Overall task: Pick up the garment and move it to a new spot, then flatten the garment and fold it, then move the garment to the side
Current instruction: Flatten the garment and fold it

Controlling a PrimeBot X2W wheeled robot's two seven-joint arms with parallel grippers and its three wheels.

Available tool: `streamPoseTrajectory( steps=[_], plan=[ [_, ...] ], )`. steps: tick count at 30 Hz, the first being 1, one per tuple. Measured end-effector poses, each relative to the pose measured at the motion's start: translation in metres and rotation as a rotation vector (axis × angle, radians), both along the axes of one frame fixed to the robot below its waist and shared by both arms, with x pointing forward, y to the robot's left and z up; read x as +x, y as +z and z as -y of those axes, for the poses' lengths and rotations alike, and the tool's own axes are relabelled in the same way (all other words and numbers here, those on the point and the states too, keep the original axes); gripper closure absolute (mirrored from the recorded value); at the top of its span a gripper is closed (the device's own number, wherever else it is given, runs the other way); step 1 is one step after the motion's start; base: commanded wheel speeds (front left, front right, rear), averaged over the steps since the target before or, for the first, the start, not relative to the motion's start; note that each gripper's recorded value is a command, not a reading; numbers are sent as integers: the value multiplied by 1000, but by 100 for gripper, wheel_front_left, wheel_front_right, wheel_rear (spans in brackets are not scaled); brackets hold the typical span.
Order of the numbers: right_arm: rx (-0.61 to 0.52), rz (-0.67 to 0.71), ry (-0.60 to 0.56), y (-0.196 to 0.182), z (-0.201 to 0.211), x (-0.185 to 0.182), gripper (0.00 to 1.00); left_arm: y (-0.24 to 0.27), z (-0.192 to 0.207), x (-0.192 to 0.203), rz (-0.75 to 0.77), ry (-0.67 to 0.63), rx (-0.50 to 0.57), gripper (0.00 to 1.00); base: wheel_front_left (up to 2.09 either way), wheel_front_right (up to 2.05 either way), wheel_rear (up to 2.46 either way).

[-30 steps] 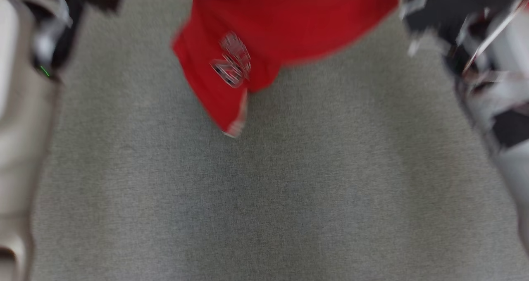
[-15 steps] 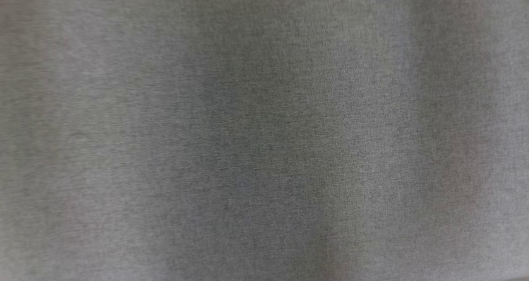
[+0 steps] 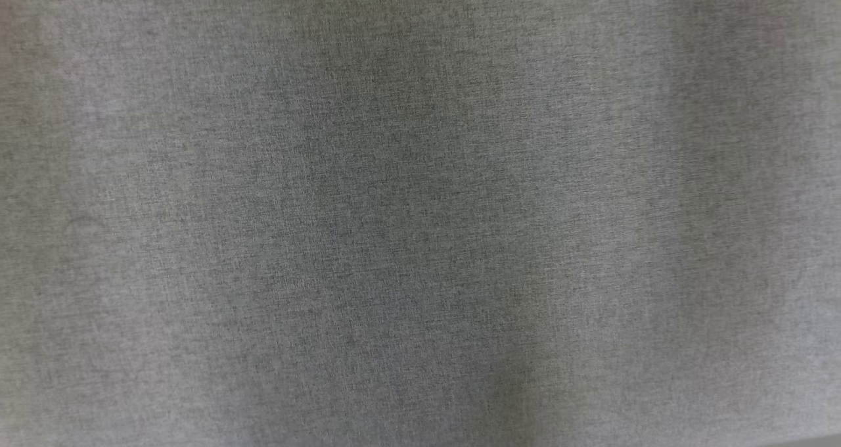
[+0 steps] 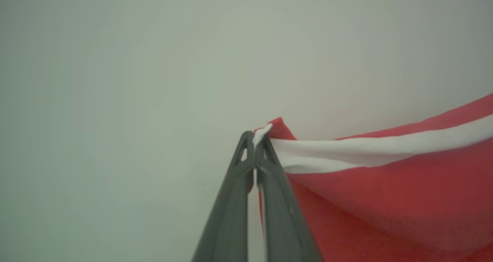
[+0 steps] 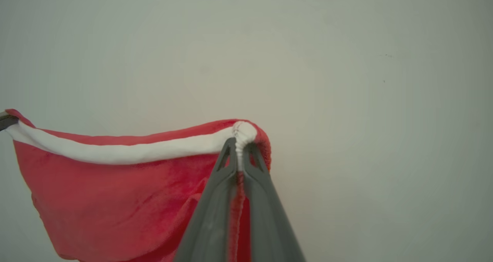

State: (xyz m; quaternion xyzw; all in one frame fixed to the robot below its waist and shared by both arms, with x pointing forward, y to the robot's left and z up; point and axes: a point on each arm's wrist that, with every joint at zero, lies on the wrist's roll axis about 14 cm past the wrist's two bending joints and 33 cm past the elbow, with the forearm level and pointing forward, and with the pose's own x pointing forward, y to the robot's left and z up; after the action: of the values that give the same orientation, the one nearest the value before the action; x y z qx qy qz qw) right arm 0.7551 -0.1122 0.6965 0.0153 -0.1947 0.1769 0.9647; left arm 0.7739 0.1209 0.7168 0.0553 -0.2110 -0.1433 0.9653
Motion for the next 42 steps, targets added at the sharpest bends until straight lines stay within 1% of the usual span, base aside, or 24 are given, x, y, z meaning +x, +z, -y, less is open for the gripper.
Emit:
streamPoseTrajectory(
  steps=[2, 7, 13, 16, 19, 21, 23, 25, 30, 32, 33, 34, 35, 37, 40, 42],
  plan=[
    [-20, -9, 3, -10, -2, 3, 100, -10, 0, 3, -13, -1, 9, 100, 0, 0, 0],
    [-25, -37, 2, -28, 2, 7, 100, -30, 0, 5, -28, -8, 20, 100, 0, 0, 0],
    [-48, -73, 16, -51, 1, 4, 100, -51, -14, -1, -46, -9, -26, 100, 0, 0, 0],
    [-41, -104, 21, -66, 6, -4, 100, -64, -19, -10, -57, -21, -66, 100, 0, 0, 0],
    [-33, -151, 43, -89, 6, -18, 100, -90, -25, -24, -97, -27, -67, 100, 0, 0, 0],
    [-20, -178, 67, -100, 5, -32, 100, -109, -30, -37, -135, -32, -106, 100, 0, 0, 0],
    [-10, -188, 97, -105, 3, -48, 100, -123, -35, -53, -155, -22, -143, 100, 0, 0, 0],
    [-25, -192, 125, -111, 4, -68, 100, -133, -34, -73, -162, -21, -167, 100, 0, 0, 0],
    [-16, -267, 181, -141, 8, -126, 100, -175, -36, -138, -247, 17, -244, 100, 0, 0, 0],
    [-11, -294, 197, -150, 11, -151, 100, -181, -40, -164, -265, 40, -277, 100, 0, 0, 0],
    [-4, -305, 201, -153, 13, -162, 100, -184, -40, -177, -275, 43, -285, 100, 0, 0, 0],
    [6, -330, 199, -159, 19, -183, 100, -191, -38, -202, -302, 51, -310, 100, 0, 0, 0],
    [6, -330, 199, -159, 19, -183, 100, -191, -38, -202, -302, 51, -310, 100, 0, 0, 0],
    [28, -366, 195, -169, 23, -204, 100, -201, -38, -227, -337, 68, -330, 100, 0, 0, 0],
    [67, -406, 177, -177, 32, -231, 100, -217, -27, -264, -407, 50, -348, 100, 0, 0, 0],
    [99, -429, 158, -181, 40, -248, 100, -221, -26, -283, -431, 69, -368, 100, 0, 0, 0]
  ],
)
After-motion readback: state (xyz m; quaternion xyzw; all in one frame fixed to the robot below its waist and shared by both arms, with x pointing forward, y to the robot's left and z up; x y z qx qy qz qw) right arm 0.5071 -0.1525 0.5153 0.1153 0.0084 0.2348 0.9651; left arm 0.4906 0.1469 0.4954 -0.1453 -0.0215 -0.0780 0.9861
